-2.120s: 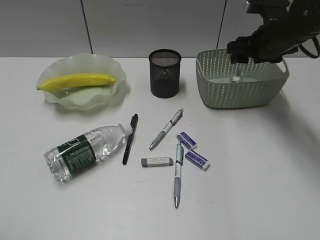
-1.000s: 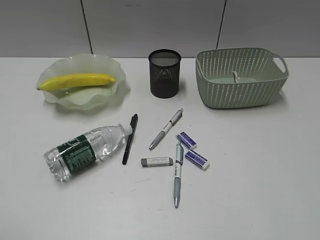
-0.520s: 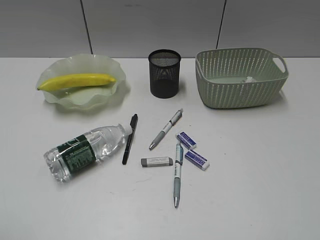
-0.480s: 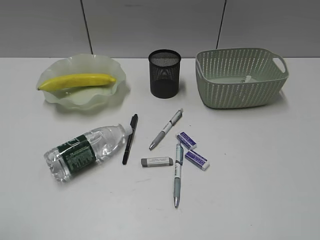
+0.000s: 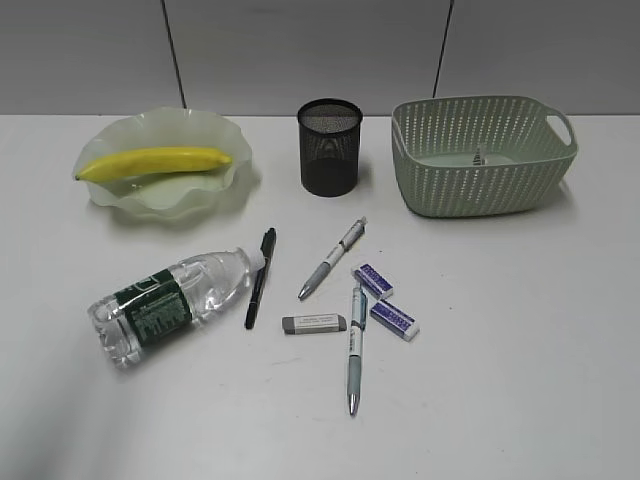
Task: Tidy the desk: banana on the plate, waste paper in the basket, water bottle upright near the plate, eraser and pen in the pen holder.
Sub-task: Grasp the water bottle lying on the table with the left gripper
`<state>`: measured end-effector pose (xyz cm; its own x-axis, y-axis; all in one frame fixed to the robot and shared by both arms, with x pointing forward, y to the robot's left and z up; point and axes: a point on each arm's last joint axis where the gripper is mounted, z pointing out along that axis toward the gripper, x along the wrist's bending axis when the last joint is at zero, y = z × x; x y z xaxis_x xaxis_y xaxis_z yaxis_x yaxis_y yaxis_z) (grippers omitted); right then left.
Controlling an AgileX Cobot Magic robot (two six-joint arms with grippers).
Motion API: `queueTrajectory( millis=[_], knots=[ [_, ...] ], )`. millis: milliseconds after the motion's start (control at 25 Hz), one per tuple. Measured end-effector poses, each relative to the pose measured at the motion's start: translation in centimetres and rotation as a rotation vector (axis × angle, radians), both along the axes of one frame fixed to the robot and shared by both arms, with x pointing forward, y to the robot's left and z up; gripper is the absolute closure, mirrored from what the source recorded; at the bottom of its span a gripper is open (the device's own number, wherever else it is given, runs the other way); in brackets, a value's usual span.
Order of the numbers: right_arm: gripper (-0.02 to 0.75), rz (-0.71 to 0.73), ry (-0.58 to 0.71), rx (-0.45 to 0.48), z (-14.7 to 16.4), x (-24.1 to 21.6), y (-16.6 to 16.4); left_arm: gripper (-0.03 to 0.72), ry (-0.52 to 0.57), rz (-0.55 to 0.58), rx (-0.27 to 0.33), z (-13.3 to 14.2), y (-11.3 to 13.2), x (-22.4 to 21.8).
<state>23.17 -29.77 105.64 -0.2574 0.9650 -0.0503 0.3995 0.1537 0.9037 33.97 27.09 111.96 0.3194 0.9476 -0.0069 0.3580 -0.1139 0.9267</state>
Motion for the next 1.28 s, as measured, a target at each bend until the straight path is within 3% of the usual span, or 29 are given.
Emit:
queueTrajectory(
  millis=[200, 480, 560, 720, 800, 1000, 1280],
  knots=[
    [0.493, 0.000, 0.000, 0.000, 0.0, 0.0, 0.0, 0.366, 0.206, -0.091, 0.071, -0.6, -1.8, 8.2],
    [0.493, 0.000, -0.001, 0.001, 0.0, 0.0, 0.0, 0.202, 0.454, -0.273, 0.155, -4.5, -5.1, 15.9],
    [0.493, 0.000, -0.001, 0.001, 0.0, 0.0, 0.0, 0.193, 0.491, -0.348, 0.206, -6.1, -6.9, 16.9],
    [0.493, 0.000, -0.002, 0.001, 0.0, 0.0, 0.0, 0.167, 0.499, -0.481, 0.380, -9.4, -10.3, 17.9],
    [0.494, -0.001, -0.002, 0.002, 0.0, 0.0, 0.0, 0.151, 0.520, -0.515, 0.430, -11.0, -11.3, 18.3],
    [0.494, -0.001, -0.002, 0.002, 0.0, 0.0, 0.0, 0.085, 0.572, -0.509, 0.446, -14.5, -12.0, 19.7],
    [0.494, -0.009, -0.002, 0.002, 0.0, 0.0, -0.1, 0.075, 0.604, -0.519, 0.465, -17.3, -13.1, 20.3]
  ],
)
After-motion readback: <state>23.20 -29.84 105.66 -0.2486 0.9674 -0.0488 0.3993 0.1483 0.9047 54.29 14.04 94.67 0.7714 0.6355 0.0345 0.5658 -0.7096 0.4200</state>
